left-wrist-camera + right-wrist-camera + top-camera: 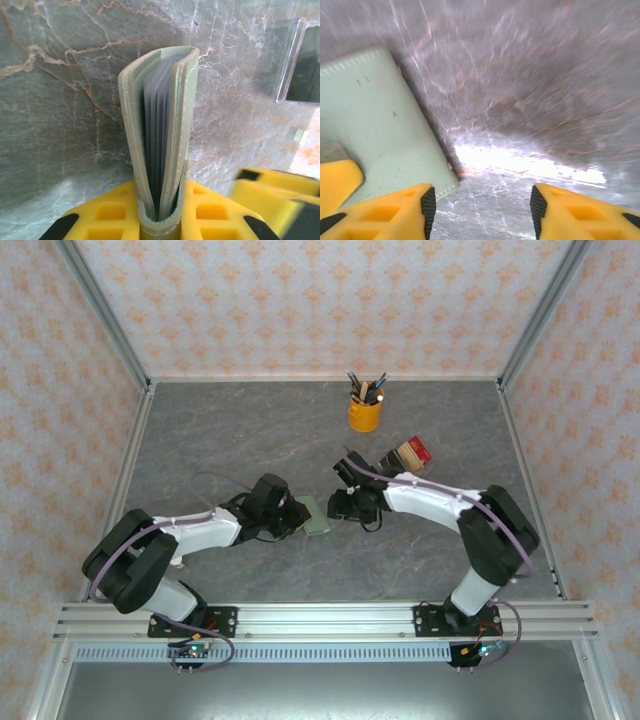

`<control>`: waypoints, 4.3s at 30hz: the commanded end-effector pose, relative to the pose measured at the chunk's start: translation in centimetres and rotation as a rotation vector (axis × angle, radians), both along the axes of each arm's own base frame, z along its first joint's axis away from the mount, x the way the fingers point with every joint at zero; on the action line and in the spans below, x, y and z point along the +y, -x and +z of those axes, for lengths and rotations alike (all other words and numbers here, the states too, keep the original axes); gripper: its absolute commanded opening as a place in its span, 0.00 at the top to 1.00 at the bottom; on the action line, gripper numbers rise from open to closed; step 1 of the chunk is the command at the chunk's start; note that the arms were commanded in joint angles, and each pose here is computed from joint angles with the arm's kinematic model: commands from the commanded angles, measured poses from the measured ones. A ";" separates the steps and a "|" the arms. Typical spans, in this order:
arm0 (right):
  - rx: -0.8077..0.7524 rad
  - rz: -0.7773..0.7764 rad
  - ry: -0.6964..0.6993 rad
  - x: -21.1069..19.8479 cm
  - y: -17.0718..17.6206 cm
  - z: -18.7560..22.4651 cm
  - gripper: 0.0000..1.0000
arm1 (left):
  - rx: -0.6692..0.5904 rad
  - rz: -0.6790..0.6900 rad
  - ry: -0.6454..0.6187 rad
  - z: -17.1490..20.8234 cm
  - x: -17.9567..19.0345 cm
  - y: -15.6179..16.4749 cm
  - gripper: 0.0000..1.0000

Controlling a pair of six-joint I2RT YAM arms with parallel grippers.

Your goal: Take the credit cards out of the card holder

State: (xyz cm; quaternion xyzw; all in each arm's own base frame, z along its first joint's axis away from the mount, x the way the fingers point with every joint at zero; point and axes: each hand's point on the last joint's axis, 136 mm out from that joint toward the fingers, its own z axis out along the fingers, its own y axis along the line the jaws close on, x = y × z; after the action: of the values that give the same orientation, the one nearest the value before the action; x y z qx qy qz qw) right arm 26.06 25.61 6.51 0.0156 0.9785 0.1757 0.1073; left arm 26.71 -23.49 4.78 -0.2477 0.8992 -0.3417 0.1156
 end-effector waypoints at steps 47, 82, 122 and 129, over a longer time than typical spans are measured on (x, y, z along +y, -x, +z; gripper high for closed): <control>-0.661 -0.353 -0.001 -9.7 -4.0 5.7 0.25 | -0.033 -0.357 -0.589 6.5 -2.2 -5.1 0.29; -0.382 0.015 -0.079 -1.0 -4.1 0.5 0.43 | 0.173 -0.264 -0.320 -2.7 1.3 -2.7 0.68; -0.048 0.067 -0.063 1.6 -2.4 -6.2 0.66 | 0.088 -0.319 0.015 -1.8 -4.1 -1.4 0.63; -0.091 0.060 -0.119 1.8 -2.6 -4.9 0.66 | 0.009 -0.304 0.036 -0.5 -4.2 -2.4 0.77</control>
State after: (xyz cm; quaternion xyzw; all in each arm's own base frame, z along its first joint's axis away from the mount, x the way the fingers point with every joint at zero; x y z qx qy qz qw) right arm 29.86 27.89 2.89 -0.0218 0.9561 0.2416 0.1646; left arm 28.43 -26.19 2.45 -0.1378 0.9332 -0.3308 0.0275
